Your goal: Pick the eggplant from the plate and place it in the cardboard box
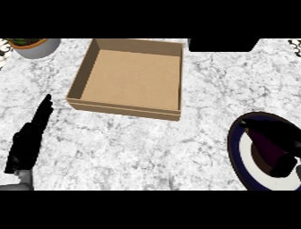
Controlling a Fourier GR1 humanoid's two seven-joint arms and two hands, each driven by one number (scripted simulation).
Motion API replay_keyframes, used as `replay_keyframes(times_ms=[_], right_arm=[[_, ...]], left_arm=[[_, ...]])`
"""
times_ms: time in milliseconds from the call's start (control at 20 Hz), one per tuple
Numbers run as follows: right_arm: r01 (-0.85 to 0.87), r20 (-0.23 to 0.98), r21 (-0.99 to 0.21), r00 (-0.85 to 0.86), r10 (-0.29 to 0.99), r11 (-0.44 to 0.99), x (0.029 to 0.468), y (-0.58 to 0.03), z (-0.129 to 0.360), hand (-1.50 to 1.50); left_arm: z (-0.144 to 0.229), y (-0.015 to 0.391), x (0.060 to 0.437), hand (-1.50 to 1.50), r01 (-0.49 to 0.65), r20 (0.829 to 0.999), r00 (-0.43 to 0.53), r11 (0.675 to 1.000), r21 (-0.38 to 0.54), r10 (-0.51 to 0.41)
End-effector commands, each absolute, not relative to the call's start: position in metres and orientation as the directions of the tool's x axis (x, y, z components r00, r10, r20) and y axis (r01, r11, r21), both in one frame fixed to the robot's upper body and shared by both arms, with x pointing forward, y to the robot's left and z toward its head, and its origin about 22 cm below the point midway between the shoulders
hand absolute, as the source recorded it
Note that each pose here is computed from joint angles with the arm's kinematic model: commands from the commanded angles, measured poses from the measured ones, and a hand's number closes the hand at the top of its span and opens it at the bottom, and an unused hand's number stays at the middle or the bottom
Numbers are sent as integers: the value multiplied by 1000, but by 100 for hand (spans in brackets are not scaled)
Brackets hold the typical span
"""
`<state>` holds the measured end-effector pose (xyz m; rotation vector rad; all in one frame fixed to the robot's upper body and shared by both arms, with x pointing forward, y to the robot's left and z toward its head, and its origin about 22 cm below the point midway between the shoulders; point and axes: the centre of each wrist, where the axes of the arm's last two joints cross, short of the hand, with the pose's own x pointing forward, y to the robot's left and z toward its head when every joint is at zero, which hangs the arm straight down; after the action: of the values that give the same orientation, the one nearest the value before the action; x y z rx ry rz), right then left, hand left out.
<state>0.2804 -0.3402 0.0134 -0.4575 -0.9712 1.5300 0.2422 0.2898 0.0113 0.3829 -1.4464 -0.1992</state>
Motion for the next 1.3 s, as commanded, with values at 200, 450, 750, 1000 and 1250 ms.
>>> replay_keyframes(times_ms=[200, 450, 750, 1000, 1250], right_arm=[[-476, 199, -878, -281, 939, 44, 275, -345, 9, 150], [-373, 160, -928, -344, 925, 22, 321, -326, 17, 150], [-258, 101, -966, -475, 874, -29, 397, -296, 87, 150], [-188, 104, -982, -514, 851, 7, 427, -296, 110, 150], [-75, 101, -995, -530, 842, 72, 448, -285, 134, 150]], left_arm=[[13, 277, 238, 0, -111, 930, 127, 926, 360, -346], [6, 280, 231, 0, -80, 931, 107, 930, 358, -349], [21, 254, 259, 0, 22, 931, 31, 931, 363, -364], [23, 255, 267, 0, 3, 928, 35, 929, 371, -371], [31, 258, 273, 0, 1, 928, 33, 929, 371, -371]])
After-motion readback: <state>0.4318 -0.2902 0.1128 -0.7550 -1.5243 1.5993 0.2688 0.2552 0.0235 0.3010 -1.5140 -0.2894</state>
